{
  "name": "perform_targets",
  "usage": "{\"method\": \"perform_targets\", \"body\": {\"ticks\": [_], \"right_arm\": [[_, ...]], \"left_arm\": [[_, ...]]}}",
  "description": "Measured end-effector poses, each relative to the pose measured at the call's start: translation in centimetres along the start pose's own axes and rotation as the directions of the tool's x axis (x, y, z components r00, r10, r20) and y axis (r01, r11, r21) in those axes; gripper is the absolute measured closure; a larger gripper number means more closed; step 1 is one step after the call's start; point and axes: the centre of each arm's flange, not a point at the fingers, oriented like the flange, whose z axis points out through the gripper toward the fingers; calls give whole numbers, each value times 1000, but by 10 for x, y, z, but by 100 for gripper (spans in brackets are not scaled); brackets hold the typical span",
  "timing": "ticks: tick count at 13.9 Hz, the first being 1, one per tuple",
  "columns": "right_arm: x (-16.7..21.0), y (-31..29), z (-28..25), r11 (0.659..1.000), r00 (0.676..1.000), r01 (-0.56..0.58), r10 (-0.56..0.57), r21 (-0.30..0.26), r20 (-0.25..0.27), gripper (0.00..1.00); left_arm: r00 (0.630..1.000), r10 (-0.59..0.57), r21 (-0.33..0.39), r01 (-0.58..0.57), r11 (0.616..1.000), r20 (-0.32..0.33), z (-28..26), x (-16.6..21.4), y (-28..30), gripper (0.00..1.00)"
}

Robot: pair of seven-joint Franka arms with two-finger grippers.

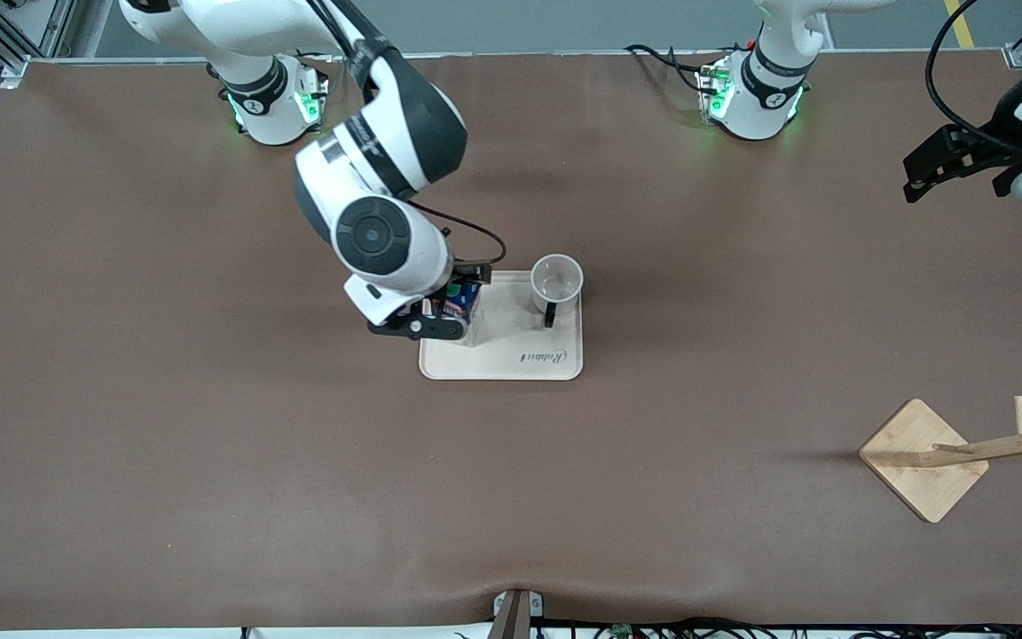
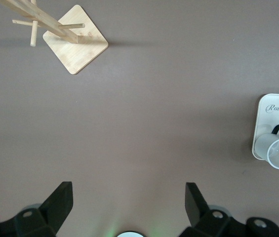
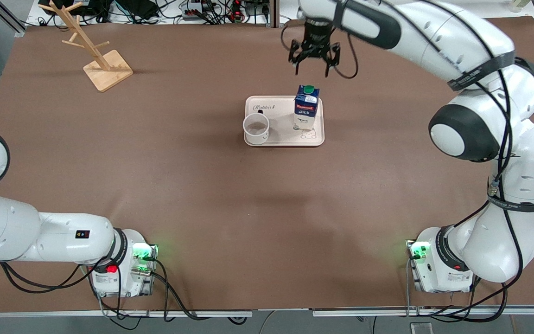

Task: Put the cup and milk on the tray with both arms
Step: 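Open the right gripper and lift it away from the milk carton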

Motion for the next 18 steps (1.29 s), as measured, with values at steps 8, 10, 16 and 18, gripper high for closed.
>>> {"method": "perform_targets", "body": {"ticks": [8,10,16,18], "right_arm": [[19,75,-87,996,997,-34,40,82,-66,0],[28,102,-105,992,993,-70,79,106,-86,0],[46,201,-162,981,972,-142,164,134,-170,0],[43,236,-181,992,972,-79,99,103,-213,0]], "left_arm": [[1000,1,-5,-1,1000,2,1,0,1,0],[1000,1,-5,-1,1000,4,2,0,1,0],[1000,2,-5,-2,1000,7,3,0,1,0],[1000,3,-4,-2,1000,8,3,0,2,0]]}}
